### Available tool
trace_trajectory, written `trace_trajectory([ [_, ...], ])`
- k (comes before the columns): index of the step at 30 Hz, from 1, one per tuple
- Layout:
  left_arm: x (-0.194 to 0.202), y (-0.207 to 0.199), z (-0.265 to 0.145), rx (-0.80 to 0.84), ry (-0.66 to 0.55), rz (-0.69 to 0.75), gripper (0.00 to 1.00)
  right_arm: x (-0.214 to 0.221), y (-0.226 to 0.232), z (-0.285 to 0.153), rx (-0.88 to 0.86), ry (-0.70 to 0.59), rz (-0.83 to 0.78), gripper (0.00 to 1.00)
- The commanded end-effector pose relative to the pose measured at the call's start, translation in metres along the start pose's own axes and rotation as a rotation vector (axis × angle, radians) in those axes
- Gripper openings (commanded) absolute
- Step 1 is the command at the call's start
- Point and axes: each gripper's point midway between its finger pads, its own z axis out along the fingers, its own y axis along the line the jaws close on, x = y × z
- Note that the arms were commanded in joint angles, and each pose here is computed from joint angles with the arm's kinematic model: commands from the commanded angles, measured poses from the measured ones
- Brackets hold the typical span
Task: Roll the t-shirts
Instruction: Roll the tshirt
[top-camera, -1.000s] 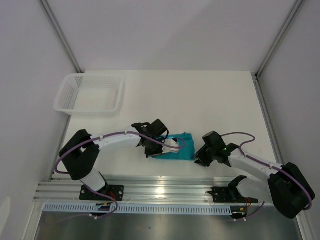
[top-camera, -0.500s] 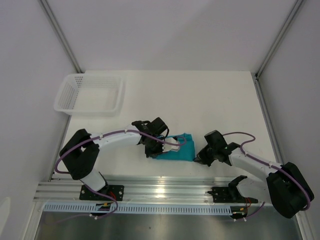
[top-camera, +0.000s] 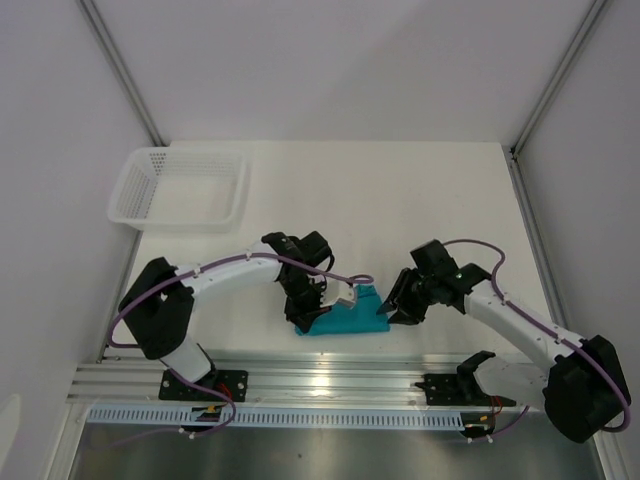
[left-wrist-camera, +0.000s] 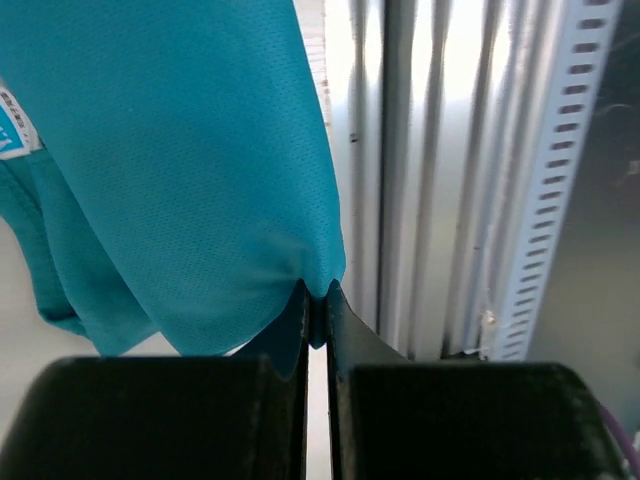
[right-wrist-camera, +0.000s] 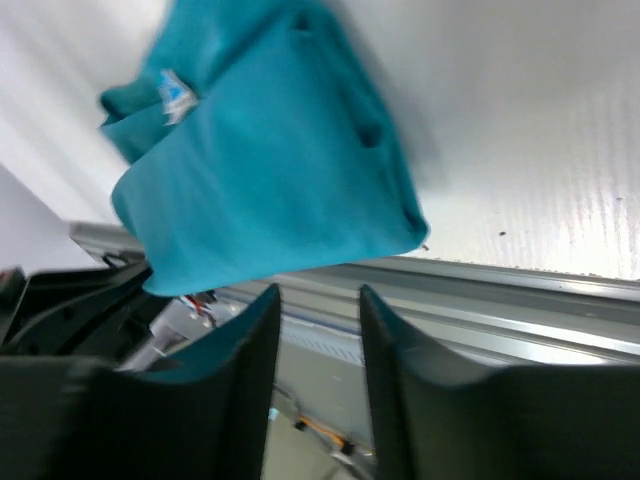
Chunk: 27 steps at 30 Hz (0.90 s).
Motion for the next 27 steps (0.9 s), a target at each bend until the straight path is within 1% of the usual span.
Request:
trace_trajectory([
  [1, -0.014, -0.02, -0.014, 0.131, -0.085, 0.004, 0.01, 0.001, 0.032, -0.032, -0.092, -0.018, -0.26, 0.44],
  [2, -0.016, -0.015, -0.016, 0.135, -0.095, -0.013, 0.01, -0.008, 0.033, -0.037, -0.075, -0.082, -0.31, 0.46],
  [3, -0.016, -0.014, -0.018, 0.15, -0.106, -0.023, 0.01, -0.01, 0.041, -0.042, -0.094, -0.115, -0.379, 0.48],
  [4, -0.016, -0.015, -0.02, 0.172, -0.112, -0.045, 0.01, -0.015, 0.056, -0.052, -0.152, -0.179, -0.485, 0.5],
  [5, -0.019, -0.01, -0.023, 0.193, -0.139, -0.072, 0.01, -0.021, 0.059, -0.055, -0.155, -0.233, -0.527, 0.5],
  [6, -0.018, -0.007, -0.023, 0.201, -0.14, -0.079, 0.01, -0.022, 0.063, -0.058, -0.179, -0.26, -0.568, 0.5],
  [7, -0.019, -0.003, -0.024, 0.201, -0.144, -0.083, 0.01, -0.027, 0.074, -0.061, -0.231, -0.309, -0.633, 0.51],
  [9, -0.015, 0.004, -0.024, 0.217, -0.159, -0.09, 0.01, -0.026, 0.076, -0.062, -0.279, -0.345, -0.699, 0.51],
  [10, -0.016, 0.006, -0.025, 0.222, -0.17, -0.091, 0.01, -0.026, 0.087, -0.064, -0.332, -0.374, -0.754, 0.51],
  [11, -0.015, 0.007, -0.027, 0.239, -0.181, -0.109, 0.01, -0.026, 0.086, -0.064, -0.345, -0.392, -0.85, 0.51],
  [13, -0.017, 0.013, -0.026, 0.27, -0.195, -0.127, 0.01, -0.023, 0.096, -0.065, -0.388, -0.429, -0.971, 0.51],
  [14, -0.016, 0.016, -0.029, 0.29, -0.22, -0.153, 0.01, -0.023, 0.097, -0.064, -0.388, -0.452, -1.105, 0.51],
  [16, -0.015, 0.022, -0.028, 0.312, -0.23, -0.186, 0.01, -0.015, 0.106, -0.064, -0.443, -0.466, -1.263, 0.52],
  [17, -0.013, 0.026, -0.029, 0.317, -0.239, -0.2, 0.01, -0.016, 0.105, -0.06, -0.435, -0.478, -1.381, 0.53],
  [18, -0.013, 0.028, -0.028, 0.32, -0.241, -0.211, 0.01, -0.014, 0.105, -0.058, -0.446, -0.477, -1.457, 0.55],
  [20, -0.01, 0.032, -0.027, 0.329, -0.246, -0.228, 0.01, -0.001, 0.104, -0.054, -0.499, -0.428, -1.604, 0.57],
  [21, -0.009, 0.033, -0.026, 0.328, -0.247, -0.23, 0.01, 0.001, 0.105, -0.051, -0.508, -0.422, -1.718, 0.6],
  [22, -0.008, 0.035, -0.026, 0.327, -0.251, -0.232, 0.01, 0.014, 0.102, -0.05, -0.559, -0.362, -1.78, 0.61],
  [24, -0.005, 0.039, -0.025, 0.316, -0.252, -0.239, 0.01, 0.021, 0.1, -0.043, -0.586, -0.325, -1.896, 0.65],
  [25, -0.004, 0.04, -0.024, 0.314, -0.25, -0.24, 0.01, 0.026, 0.098, -0.04, -0.602, -0.288, -1.926, 0.65],
  [27, -0.003, 0.043, -0.024, 0.305, -0.249, -0.242, 0.01, 0.028, 0.094, -0.031, -0.584, -0.241, -1.985, 0.66],
])
